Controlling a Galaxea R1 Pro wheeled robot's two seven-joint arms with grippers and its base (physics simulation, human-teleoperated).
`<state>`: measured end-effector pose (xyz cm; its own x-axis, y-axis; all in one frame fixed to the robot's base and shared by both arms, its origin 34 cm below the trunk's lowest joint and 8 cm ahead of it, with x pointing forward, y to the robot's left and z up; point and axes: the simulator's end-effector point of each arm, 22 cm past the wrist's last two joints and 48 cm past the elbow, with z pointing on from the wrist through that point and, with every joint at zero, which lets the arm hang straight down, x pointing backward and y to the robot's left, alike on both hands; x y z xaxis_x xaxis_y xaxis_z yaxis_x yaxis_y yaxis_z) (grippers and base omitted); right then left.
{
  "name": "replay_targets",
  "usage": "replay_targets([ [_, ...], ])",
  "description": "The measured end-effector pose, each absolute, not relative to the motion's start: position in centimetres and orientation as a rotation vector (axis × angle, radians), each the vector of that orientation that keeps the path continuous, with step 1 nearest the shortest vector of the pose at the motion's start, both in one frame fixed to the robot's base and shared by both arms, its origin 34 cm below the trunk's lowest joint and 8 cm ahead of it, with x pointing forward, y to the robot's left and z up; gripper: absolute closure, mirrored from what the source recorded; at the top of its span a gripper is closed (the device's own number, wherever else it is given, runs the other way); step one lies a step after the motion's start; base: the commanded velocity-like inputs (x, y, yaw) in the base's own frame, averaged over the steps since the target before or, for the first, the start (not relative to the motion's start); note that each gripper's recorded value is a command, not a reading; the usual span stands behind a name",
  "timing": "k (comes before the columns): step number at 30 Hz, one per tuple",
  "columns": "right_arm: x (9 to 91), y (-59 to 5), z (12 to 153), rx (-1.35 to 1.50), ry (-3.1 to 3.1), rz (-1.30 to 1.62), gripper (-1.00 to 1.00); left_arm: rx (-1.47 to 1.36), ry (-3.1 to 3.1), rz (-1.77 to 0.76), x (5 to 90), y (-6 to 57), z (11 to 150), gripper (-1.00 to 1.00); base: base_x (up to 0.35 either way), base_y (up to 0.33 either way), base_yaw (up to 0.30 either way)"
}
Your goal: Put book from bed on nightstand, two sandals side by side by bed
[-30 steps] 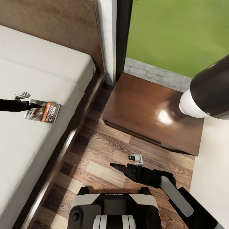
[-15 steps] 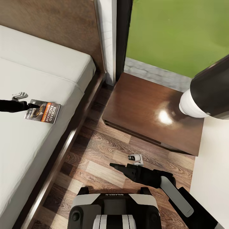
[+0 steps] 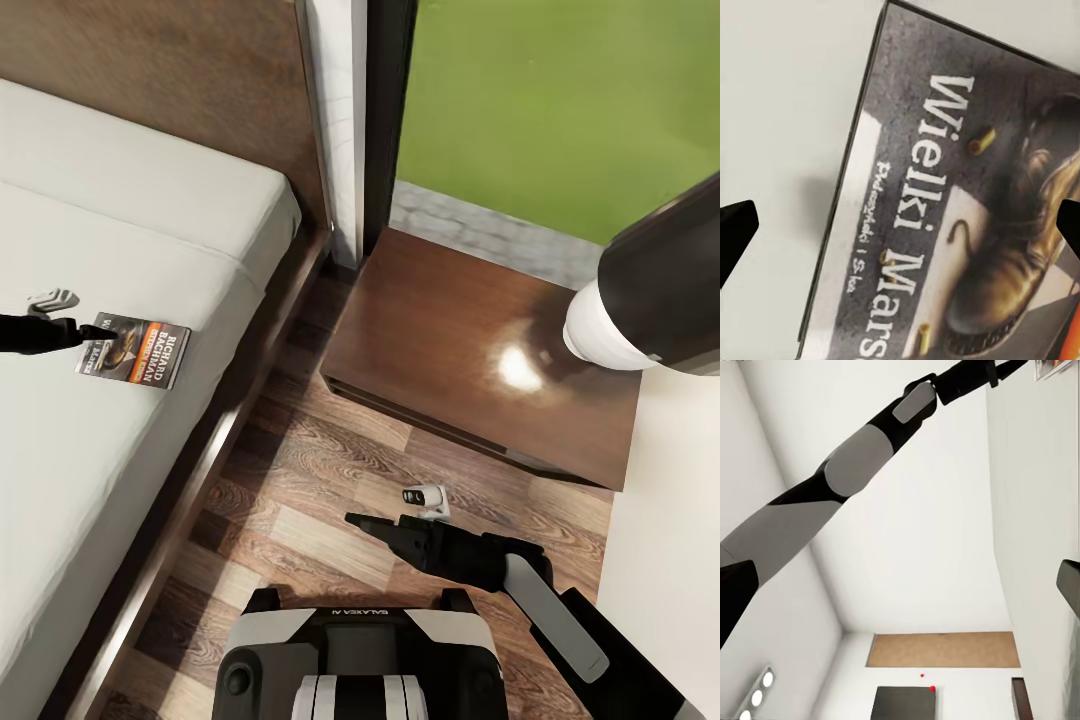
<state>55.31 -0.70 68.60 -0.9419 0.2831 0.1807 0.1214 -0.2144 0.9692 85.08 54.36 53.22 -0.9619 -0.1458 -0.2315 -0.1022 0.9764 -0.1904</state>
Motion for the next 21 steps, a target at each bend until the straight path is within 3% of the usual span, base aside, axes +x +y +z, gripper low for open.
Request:
replay_targets([
  [21,55.19,-1.01,67.64,0.52,1.92,2.303,-1.0,-0.252,2.831,-0.283,85.64,55.0,53.99,-1.0,0.0,0.0,0.0],
])
